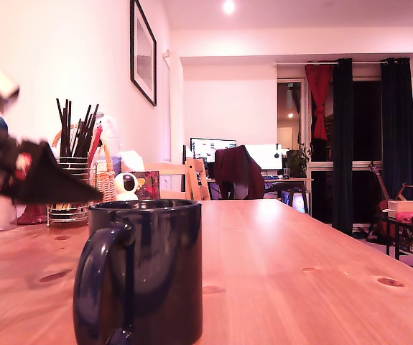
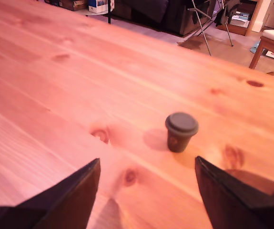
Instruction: Pick the coffee capsule and then drop it inside the coffee cup in front of you
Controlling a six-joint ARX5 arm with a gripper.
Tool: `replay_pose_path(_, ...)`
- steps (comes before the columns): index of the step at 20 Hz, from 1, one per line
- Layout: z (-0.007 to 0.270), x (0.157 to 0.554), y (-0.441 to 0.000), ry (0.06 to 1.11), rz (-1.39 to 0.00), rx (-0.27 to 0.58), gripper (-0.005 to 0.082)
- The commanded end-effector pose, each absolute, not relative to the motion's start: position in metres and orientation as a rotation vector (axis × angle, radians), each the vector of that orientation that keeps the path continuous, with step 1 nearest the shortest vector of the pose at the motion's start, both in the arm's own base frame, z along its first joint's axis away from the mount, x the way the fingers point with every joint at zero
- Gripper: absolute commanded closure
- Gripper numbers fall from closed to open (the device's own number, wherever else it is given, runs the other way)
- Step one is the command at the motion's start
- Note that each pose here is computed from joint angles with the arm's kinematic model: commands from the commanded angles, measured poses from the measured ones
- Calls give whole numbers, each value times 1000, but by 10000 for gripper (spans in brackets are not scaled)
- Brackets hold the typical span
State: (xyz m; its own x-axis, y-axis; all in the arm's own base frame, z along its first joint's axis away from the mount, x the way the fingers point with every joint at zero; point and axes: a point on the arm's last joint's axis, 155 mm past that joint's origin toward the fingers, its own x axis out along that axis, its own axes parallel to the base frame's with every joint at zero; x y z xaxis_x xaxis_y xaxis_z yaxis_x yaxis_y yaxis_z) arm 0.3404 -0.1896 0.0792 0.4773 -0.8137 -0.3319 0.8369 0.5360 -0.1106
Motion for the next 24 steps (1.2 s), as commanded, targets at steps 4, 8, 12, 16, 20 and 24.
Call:
replay_pose_path(4, 52, 317, -207, 456, -1077, 46, 197)
replay_pose_path(8, 49, 309, -215, 480, -1105, 40, 197)
replay_pose_path(12, 49, 309, -216, 481, -1105, 41, 197)
replay_pose_path(16, 41, 309, -215, 459, -1117, 101, 197)
replay_pose_path(20, 31, 311, -216, 454, -1121, 114, 197)
replay_pose_path(24, 28, 308, -221, 457, -1137, 106, 197)
